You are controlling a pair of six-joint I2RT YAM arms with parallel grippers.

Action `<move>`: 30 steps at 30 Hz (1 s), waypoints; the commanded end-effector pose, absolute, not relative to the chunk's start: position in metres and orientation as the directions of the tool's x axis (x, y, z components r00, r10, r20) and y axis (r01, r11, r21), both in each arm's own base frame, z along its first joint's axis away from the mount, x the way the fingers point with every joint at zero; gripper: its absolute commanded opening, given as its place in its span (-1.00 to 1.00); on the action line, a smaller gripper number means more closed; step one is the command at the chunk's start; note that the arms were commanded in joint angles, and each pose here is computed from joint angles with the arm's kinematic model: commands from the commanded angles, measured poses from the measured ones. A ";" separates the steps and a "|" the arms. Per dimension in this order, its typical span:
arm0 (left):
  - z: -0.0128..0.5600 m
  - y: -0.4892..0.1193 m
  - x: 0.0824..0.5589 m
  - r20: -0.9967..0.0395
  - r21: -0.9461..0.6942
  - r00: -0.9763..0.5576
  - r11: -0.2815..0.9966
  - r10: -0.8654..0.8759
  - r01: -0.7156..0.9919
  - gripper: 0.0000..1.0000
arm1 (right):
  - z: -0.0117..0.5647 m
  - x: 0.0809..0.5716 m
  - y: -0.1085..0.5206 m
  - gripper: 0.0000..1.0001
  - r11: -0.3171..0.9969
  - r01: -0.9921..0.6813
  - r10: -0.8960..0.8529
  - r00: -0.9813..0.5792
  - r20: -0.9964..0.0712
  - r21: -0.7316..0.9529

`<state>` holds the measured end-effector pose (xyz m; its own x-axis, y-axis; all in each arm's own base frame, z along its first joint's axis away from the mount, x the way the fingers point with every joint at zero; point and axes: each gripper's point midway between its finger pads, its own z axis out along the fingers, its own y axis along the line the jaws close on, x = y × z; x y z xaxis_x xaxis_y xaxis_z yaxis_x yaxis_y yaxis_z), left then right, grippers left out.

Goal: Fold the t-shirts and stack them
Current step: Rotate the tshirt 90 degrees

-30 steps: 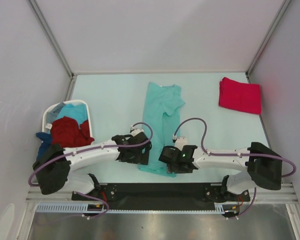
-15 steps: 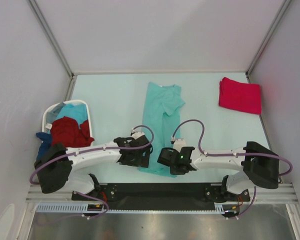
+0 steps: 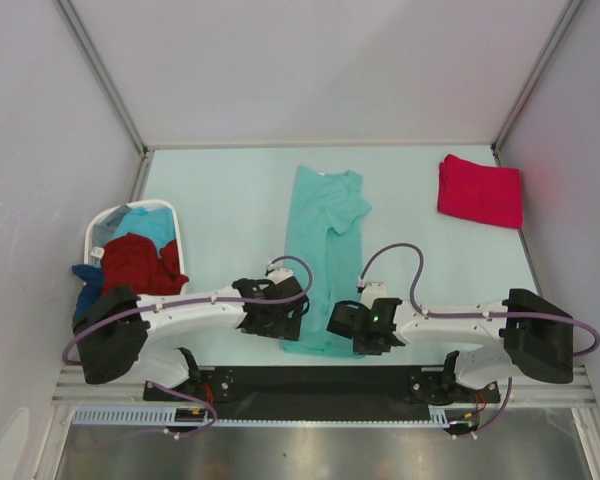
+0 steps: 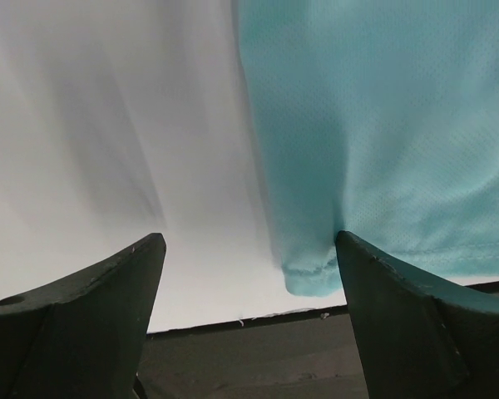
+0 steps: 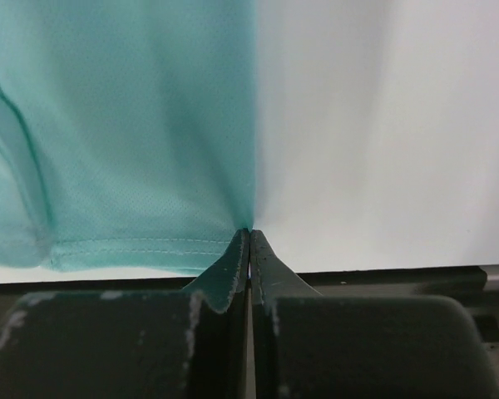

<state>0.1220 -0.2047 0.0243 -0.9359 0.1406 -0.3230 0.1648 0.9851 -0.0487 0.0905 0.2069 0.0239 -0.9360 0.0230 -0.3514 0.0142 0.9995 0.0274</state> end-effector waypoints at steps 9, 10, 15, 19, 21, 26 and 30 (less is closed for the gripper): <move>0.027 -0.223 0.123 -0.331 -0.066 -0.931 0.980 0.155 0.187 0.79 | 0.018 0.081 0.176 -1.00 0.996 0.083 0.069 -0.934 -0.351 -0.025; 0.028 -0.224 0.124 -0.335 -0.066 -0.929 0.980 0.157 0.189 0.80 | 0.021 0.083 0.181 -0.90 0.996 0.086 0.077 -0.930 -0.360 -0.009; 0.063 -0.230 0.148 -0.463 -0.080 -0.877 0.980 0.128 0.185 0.86 | 0.062 0.114 0.205 0.24 0.997 0.036 0.065 -0.865 -0.498 0.067; 0.122 -0.244 0.179 -0.605 -0.095 -0.790 0.976 0.100 0.196 0.95 | 0.105 0.157 0.226 0.56 0.996 0.007 0.055 -0.812 -0.581 0.084; 0.151 -0.252 0.197 -0.654 -0.115 -0.754 0.975 0.069 0.189 0.98 | 0.124 0.178 0.237 0.58 0.997 -0.013 0.037 -0.791 -0.611 0.077; 0.151 -0.249 0.228 -0.647 -0.101 -0.760 0.981 0.063 0.167 0.99 | 0.120 0.219 0.239 0.41 0.998 0.001 0.035 -0.795 -0.606 0.057; 0.112 -0.234 0.253 -0.584 -0.070 -0.811 0.993 0.040 0.099 0.95 | 0.100 0.246 0.236 -0.13 0.998 0.012 0.045 -0.818 -0.574 0.061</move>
